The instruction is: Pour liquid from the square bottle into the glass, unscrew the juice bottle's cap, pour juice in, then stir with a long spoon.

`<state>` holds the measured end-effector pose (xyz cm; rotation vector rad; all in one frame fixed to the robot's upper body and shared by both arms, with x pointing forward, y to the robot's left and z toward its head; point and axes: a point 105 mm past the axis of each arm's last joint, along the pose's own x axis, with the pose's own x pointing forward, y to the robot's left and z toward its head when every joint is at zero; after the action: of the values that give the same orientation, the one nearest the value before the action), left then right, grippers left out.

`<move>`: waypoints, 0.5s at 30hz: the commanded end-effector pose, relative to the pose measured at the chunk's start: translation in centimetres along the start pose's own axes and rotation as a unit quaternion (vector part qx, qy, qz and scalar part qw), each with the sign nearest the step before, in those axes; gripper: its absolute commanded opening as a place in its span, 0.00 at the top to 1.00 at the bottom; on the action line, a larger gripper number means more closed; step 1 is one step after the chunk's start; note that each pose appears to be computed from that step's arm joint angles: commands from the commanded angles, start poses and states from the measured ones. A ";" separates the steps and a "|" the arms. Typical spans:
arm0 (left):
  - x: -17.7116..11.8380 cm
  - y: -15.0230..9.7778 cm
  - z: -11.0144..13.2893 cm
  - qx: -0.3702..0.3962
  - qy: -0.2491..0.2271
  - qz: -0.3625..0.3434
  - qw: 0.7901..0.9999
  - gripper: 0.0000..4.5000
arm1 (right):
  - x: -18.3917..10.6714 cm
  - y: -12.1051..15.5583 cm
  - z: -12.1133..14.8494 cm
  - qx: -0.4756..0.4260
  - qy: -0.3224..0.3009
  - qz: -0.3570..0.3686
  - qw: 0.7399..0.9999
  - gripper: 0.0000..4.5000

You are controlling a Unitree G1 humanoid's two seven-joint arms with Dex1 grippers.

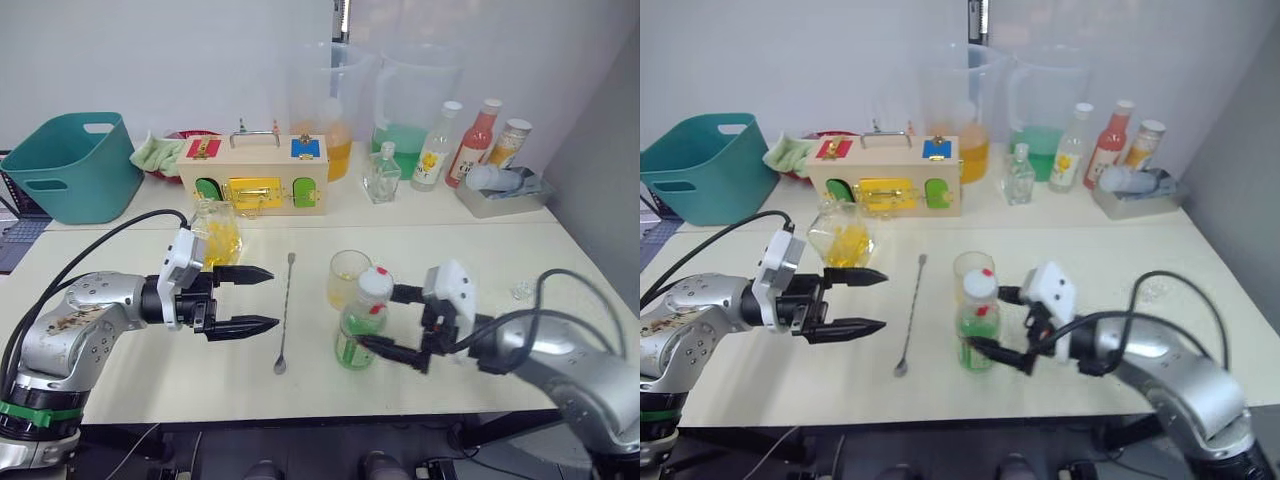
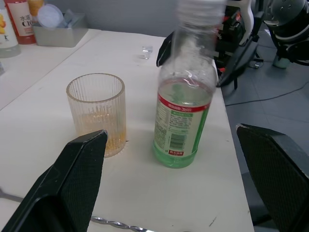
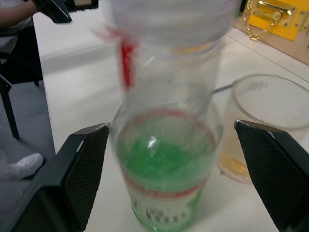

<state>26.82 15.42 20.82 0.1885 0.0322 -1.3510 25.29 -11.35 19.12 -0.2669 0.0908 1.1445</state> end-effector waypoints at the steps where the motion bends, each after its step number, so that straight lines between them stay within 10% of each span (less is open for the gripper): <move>1: -0.6 -0.6 1.1 0.023 0.004 0.011 1.000 0.00 | -1.8 -0.3 1.9 -0.045 -0.018 0.104 0.993 0.01; 15: -1.8 -2.0 1.5 0.027 0.013 0.055 0.998 0.00 | -0.5 -2.3 3.8 -0.145 -0.039 0.257 0.955 0.01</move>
<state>24.79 16.41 21.26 0.2212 0.0402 -1.2482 26.90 -11.75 23.02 -0.4325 -0.0608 1.6755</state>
